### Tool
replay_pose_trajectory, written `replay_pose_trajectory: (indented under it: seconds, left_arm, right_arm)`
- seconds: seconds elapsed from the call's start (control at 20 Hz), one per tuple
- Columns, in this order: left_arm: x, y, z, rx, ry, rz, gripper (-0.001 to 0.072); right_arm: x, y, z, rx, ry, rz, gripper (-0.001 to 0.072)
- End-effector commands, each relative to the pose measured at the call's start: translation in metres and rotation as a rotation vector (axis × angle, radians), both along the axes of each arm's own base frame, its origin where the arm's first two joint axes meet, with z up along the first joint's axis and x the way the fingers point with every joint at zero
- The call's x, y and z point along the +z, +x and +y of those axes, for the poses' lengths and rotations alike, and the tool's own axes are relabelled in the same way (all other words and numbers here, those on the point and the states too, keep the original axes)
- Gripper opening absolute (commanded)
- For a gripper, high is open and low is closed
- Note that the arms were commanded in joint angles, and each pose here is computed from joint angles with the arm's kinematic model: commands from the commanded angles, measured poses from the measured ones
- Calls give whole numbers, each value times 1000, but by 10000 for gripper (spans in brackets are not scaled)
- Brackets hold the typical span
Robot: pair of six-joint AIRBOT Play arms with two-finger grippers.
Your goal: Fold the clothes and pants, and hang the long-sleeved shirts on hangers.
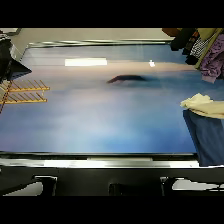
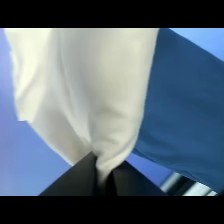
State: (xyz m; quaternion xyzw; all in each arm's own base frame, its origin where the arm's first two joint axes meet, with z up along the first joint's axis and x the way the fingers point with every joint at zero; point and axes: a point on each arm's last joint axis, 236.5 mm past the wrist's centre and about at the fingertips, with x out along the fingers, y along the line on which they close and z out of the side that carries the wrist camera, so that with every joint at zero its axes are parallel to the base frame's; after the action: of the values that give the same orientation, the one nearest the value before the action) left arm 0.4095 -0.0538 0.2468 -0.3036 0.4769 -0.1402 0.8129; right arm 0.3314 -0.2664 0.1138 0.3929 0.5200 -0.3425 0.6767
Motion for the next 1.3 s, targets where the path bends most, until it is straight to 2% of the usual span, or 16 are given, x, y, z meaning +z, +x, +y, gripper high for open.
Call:
replay_pose_trajectory:
  seconds: [0.0, 0.15, 0.45, 0.6, 0.7, 1.2, 1.25]
  left_arm:
    - [-1, -2, 0, -4, 1, 8, 17]
    - [-1, -2, 0, -4, 1, 8, 17]
    - [-1, -2, 0, -4, 1, 8, 16]
    - [-1, -1, 0, -4, 1, 8, 17]
    - [-1, -1, 0, -4, 1, 8, 17]
    - [-1, -2, 0, -4, 1, 8, 17]
    - [-1, -2, 0, -4, 1, 8, 17]
  right_arm:
    - [-6, -42, -10, 20, -46, 183, 24]
    - [-22, -69, -19, 15, -68, 313, 24]
    - [-82, -122, -6, 37, 19, 572, 24]
    - [-92, -141, -12, 35, -3, 662, 24]
    - [-94, -150, -16, 33, -21, 702, 25]
    - [-116, -176, 1, 61, 43, 813, 28]
    - [-115, -178, -2, 64, 33, 821, 64]
